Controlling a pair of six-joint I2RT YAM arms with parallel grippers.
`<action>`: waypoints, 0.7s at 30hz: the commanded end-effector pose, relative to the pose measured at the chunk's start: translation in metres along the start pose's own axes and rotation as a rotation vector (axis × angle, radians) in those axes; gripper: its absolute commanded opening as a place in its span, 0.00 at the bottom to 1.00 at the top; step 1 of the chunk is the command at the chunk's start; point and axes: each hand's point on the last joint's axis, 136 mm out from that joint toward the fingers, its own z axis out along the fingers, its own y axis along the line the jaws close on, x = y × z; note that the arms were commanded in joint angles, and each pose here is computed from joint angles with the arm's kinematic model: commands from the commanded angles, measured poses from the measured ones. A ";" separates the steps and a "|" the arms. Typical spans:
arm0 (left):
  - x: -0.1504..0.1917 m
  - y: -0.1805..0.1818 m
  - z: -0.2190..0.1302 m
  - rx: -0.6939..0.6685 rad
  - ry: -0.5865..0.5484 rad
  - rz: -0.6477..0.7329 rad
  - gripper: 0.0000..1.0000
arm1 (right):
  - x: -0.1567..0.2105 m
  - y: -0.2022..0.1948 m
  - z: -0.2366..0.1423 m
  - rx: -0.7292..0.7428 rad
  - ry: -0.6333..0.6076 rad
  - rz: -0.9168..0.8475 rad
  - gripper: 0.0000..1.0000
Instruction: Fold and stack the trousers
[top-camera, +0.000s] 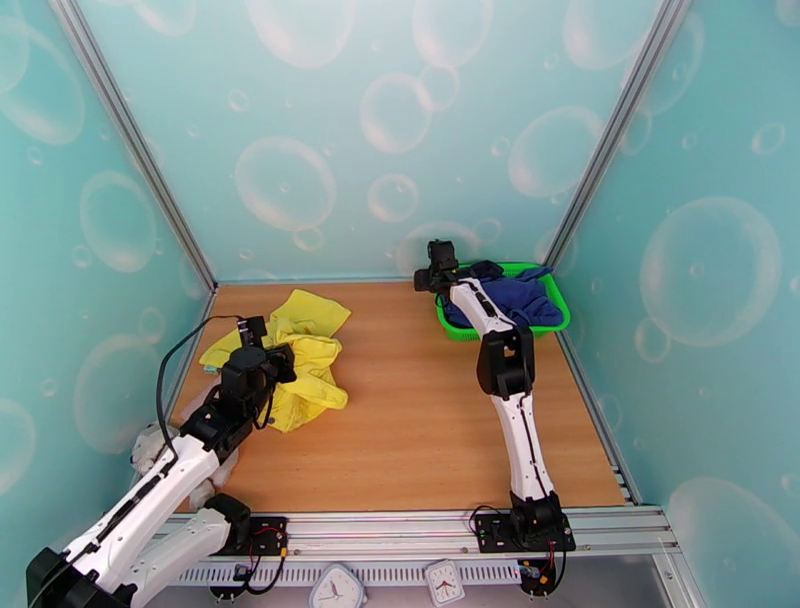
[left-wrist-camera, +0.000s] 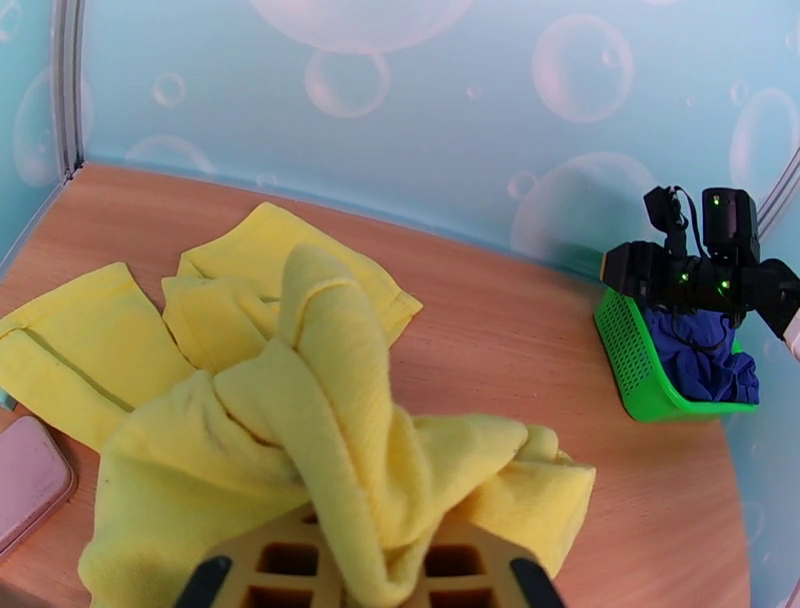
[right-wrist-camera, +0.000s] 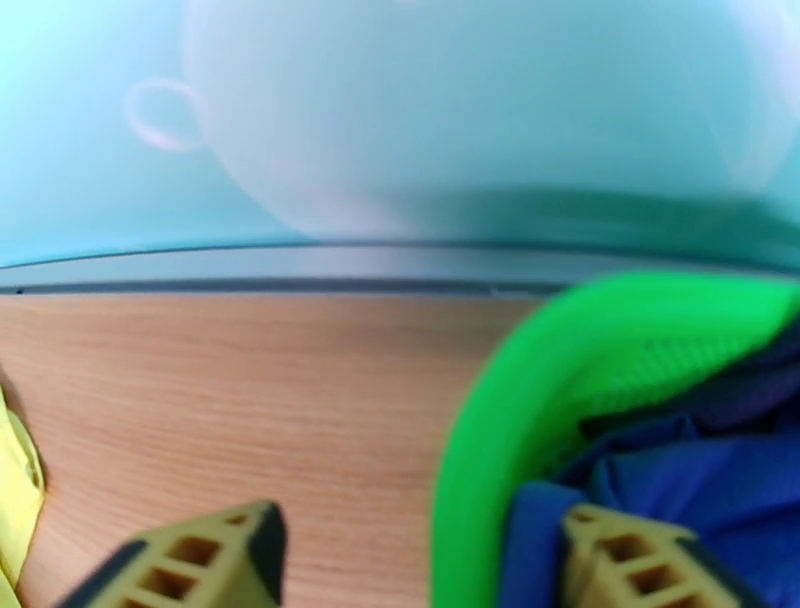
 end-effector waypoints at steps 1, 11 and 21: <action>-0.047 -0.030 -0.011 0.060 -0.081 0.015 0.00 | -0.073 0.017 -0.048 -0.051 -0.207 -0.015 0.79; -0.034 -0.178 -0.022 0.474 0.000 0.132 0.00 | -0.083 0.013 -0.191 -0.059 -0.365 0.113 0.99; -0.023 -0.174 0.031 0.268 -0.091 -0.034 0.24 | -0.020 -0.027 -0.314 -0.080 -0.439 0.265 0.99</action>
